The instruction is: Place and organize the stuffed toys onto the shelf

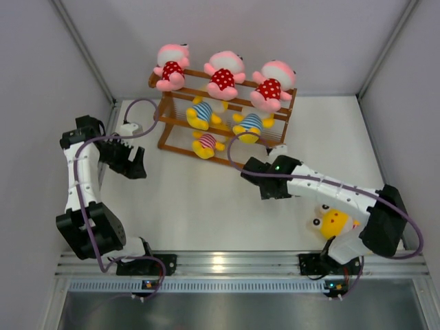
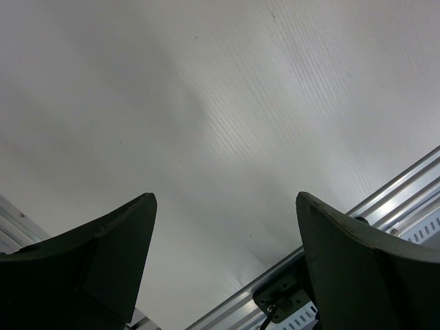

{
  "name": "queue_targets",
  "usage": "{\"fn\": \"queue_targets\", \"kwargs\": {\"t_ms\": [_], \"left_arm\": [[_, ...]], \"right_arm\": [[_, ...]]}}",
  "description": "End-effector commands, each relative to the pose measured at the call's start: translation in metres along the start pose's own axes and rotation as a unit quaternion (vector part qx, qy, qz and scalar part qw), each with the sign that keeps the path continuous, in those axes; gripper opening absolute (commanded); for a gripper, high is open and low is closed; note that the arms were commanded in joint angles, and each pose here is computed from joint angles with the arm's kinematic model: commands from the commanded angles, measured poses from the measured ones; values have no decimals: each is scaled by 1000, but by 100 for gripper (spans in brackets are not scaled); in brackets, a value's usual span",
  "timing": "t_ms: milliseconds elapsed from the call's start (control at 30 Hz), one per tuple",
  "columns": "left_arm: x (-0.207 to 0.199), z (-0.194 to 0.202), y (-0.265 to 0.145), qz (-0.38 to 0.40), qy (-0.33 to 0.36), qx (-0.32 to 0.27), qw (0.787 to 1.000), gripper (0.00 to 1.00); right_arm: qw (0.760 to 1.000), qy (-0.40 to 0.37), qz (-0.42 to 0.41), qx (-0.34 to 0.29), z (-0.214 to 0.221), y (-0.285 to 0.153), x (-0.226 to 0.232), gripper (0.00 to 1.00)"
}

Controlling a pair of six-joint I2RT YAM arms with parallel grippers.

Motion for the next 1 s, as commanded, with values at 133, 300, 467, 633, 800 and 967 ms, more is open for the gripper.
{"fn": "queue_targets", "kwargs": {"t_ms": [133, 300, 467, 633, 800, 967], "left_arm": [[-5, 4, -10, -10, 20, -8, 1000, 88], [-6, 3, -10, -8, 20, -9, 1000, 88], [-5, 4, -11, -12, 24, -8, 1000, 88], [-7, 4, -10, -6, 24, -10, 1000, 88], [-12, 4, -6, 11, 20, -15, 1000, 86], [-27, 9, 3, 43, 28, -13, 999, 82]], "right_arm": [[959, 235, 156, 17, 54, 28, -91, 99], [897, 413, 158, 12, 94, 56, -117, 99], [855, 484, 181, 44, 132, 69, -129, 99], [858, 481, 165, 67, 137, 83, -124, 93], [879, 463, 102, 47, 112, 92, -110, 16], [883, 466, 48, -4, 86, 78, -101, 0]]}}
Point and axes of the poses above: each gripper's point midway between its finger pads, its own y axis out along the fingers, its own x axis along the line the jaws close on, z = x × y, the point moved 1 cm from there along -y, back along the fingers, and after that the axes turned 13 degrees about -y, right-handed, at the moved point
